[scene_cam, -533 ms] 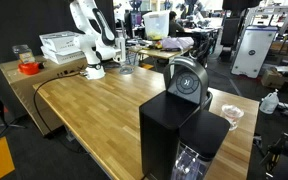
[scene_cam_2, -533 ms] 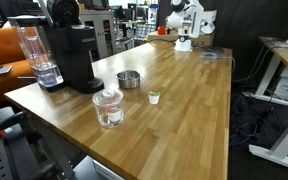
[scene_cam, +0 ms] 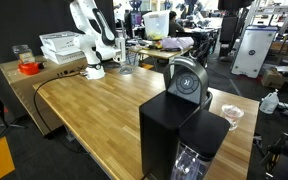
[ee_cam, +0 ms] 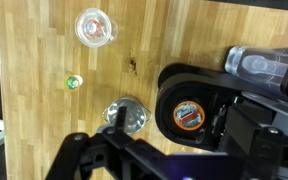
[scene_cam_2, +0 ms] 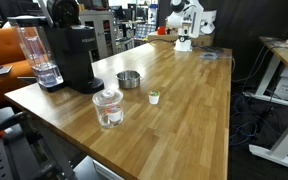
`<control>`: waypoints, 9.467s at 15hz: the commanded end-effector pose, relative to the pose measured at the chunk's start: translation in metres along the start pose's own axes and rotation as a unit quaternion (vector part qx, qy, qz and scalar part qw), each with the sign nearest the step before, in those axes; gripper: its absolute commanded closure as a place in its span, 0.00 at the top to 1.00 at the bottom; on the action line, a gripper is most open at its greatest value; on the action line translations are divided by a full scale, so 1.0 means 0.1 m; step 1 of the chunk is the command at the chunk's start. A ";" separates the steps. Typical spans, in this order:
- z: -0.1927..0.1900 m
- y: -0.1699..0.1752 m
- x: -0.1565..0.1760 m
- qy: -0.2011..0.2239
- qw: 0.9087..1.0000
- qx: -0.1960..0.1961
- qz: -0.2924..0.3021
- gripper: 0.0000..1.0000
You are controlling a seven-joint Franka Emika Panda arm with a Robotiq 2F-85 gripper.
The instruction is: Remove the coffee pod from the coffee maker and put it on the table
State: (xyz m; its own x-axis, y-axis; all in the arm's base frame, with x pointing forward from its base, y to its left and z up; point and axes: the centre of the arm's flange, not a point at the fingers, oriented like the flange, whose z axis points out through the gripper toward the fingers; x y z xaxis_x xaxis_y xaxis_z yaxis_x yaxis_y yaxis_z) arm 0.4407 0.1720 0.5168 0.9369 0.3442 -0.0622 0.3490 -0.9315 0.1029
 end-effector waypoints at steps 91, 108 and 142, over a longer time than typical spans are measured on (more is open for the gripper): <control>1.34 -0.03 0.63 0.028 0.799 0.150 -0.582 1.00; 1.39 -0.15 0.66 0.036 0.791 0.145 -0.594 1.00; 1.11 0.20 0.71 0.101 0.799 0.131 -0.577 0.01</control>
State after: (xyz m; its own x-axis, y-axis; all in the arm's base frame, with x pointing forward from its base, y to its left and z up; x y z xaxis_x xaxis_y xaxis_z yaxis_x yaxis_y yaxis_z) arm 0.5184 0.1673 0.3908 0.0106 0.9754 0.2203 0.9899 0.0209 -0.1400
